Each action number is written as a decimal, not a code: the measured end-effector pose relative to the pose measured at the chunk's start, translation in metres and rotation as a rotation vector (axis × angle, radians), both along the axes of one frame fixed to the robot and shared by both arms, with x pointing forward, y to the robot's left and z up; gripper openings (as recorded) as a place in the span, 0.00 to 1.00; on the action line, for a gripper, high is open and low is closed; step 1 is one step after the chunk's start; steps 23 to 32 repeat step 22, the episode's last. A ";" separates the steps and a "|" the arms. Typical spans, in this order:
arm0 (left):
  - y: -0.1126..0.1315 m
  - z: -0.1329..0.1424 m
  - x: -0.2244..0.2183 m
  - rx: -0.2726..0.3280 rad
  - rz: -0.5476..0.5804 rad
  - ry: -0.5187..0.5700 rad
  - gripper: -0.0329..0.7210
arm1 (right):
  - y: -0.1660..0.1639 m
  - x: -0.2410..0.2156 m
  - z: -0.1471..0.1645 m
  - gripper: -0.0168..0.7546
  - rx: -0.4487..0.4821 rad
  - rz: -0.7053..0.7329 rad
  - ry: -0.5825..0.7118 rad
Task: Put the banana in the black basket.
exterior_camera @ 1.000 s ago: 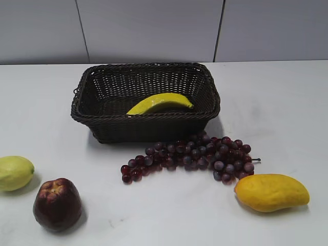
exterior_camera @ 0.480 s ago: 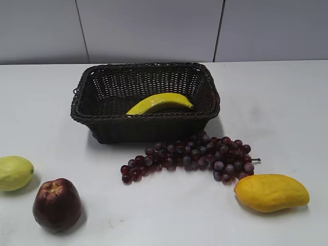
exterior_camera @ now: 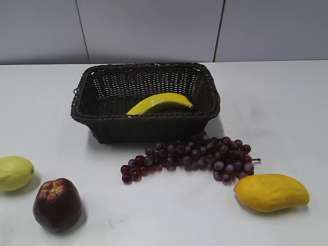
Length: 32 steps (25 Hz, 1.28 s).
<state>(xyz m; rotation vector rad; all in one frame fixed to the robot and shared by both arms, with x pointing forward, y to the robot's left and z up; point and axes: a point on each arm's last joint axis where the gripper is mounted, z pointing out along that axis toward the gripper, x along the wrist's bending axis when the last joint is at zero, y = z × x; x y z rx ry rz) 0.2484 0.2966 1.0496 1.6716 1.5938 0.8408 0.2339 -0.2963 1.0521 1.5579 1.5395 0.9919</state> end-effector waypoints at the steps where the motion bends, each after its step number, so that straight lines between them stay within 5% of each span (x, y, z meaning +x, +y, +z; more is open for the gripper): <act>1: 0.000 0.000 0.000 0.000 0.000 -0.002 0.82 | 0.000 0.000 0.000 0.79 0.000 0.000 0.000; 9: 0.000 0.000 -0.015 0.002 0.000 -0.103 0.82 | 0.000 0.000 0.000 0.79 0.000 0.000 0.000; 32: 0.000 0.000 -0.016 0.003 0.000 -0.109 0.82 | 0.000 0.000 0.000 0.79 0.000 0.000 0.000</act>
